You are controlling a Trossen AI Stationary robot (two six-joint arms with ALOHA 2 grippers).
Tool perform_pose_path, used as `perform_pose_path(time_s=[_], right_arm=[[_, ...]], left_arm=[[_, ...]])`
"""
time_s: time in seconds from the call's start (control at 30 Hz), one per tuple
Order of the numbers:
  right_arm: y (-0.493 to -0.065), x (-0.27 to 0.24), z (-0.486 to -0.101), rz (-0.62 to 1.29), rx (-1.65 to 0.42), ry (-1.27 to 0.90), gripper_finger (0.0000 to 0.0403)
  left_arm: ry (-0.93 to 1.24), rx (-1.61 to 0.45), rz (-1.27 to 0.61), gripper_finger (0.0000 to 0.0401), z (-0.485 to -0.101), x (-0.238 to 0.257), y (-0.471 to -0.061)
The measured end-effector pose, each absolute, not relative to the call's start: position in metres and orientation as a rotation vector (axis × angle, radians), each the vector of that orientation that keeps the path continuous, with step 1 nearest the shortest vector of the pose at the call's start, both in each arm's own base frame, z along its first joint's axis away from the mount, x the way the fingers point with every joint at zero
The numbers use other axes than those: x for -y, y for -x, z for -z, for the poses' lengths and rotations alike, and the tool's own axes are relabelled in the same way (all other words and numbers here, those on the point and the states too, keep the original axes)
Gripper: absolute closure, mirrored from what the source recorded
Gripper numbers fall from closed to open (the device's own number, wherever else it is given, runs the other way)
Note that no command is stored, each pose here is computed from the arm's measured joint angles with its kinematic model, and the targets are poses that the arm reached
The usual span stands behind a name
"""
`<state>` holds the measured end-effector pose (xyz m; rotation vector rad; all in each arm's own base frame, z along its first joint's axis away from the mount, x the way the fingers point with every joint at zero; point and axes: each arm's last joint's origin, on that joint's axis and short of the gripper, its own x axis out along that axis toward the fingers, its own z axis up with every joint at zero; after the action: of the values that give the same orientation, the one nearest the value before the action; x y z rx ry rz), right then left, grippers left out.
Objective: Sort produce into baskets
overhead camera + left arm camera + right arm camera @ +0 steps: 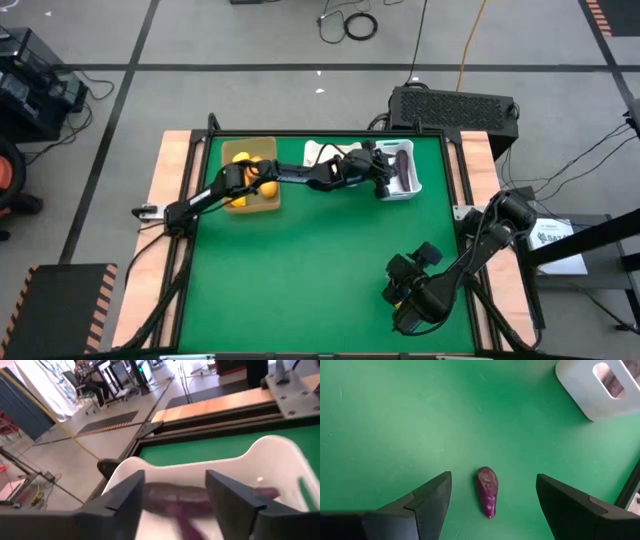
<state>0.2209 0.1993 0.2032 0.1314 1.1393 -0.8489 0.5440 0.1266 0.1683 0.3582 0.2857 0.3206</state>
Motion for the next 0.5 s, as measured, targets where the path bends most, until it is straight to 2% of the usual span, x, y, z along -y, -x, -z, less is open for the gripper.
perform_pose_path(time_s=[0.17, 0.3, 0.5], right_arm=[[-0.221, -0.199, -0.203, 0.859, -1.14, -0.15, 0.0122], [-0.22, -0.2, -0.203, 0.868, -1.169, -0.176, 0.0122], [-0.208, -0.204, -0.203, 0.831, -1.371, -0.148, 0.0122]], left_arm=[[-0.361, -0.291, -0.317, 0.014, -0.168, -0.119, -0.546], [-0.371, -0.384, -0.341, 0.0133, -0.17, -0.106, -0.544], [-0.321, -0.528, -0.276, 0.0132, -0.191, -0.077, -0.533]])
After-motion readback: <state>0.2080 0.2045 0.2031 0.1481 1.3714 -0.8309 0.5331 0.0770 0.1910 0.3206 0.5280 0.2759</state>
